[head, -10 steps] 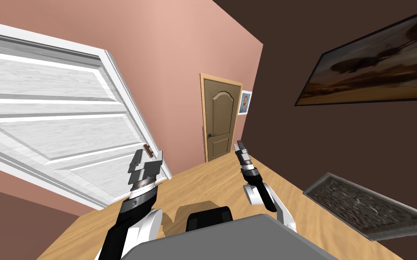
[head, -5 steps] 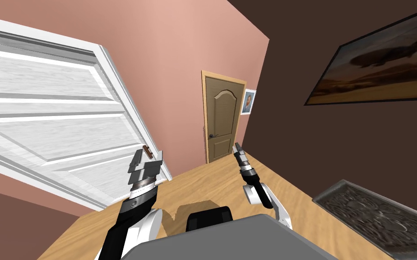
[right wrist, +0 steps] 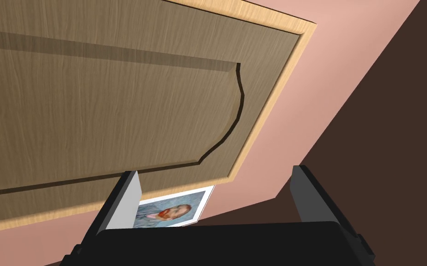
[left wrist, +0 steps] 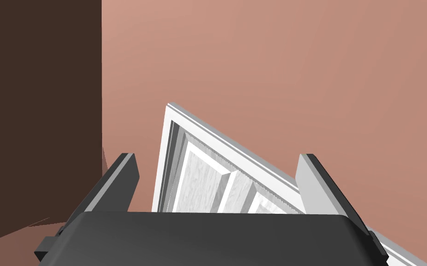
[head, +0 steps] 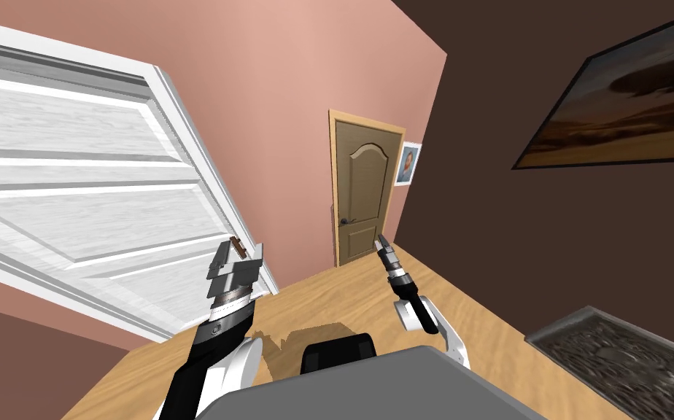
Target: Pull the door open
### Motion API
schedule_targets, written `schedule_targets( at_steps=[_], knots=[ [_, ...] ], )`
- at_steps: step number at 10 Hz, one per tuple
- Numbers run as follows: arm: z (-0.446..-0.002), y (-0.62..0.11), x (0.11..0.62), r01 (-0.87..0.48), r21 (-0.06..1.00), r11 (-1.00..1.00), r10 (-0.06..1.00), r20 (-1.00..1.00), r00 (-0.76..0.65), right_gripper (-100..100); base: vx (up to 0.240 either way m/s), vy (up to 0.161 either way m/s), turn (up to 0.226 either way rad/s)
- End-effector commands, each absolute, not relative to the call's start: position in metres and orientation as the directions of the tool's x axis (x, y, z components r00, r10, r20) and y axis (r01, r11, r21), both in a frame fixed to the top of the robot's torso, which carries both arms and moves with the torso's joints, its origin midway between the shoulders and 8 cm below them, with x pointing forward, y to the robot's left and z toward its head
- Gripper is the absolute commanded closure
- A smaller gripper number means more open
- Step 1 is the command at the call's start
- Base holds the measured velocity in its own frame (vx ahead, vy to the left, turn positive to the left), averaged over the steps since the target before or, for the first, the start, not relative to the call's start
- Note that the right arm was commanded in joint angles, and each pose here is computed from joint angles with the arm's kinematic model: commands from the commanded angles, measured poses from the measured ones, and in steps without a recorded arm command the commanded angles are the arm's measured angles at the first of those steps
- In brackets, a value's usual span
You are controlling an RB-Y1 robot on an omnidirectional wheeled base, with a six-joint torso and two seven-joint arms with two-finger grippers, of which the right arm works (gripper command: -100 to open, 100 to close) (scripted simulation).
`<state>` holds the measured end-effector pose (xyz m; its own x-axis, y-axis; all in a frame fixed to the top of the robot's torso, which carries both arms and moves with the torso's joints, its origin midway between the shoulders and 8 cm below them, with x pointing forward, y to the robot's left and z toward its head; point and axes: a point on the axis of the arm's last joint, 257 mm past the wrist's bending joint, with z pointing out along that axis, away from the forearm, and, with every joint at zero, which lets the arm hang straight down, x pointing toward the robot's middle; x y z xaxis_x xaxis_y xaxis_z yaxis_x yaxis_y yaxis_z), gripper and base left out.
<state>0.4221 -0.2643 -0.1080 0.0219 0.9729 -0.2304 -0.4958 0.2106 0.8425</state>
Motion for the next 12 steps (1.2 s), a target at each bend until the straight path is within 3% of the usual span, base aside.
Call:
schedule_targets(
  at_steps=[1, 12],
  knots=[
    [-0.123, -0.266, 0.427, -0.476, 0.856, 0.204, 0.974, -0.228, 0.007, -100, 0.095, 0.003, 0.039],
    [-0.212, -0.292, 0.448, -0.327, 0.929, 0.171, 0.977, -0.204, -0.070, -100, 0.100, 0.002, 0.046]
  ],
)
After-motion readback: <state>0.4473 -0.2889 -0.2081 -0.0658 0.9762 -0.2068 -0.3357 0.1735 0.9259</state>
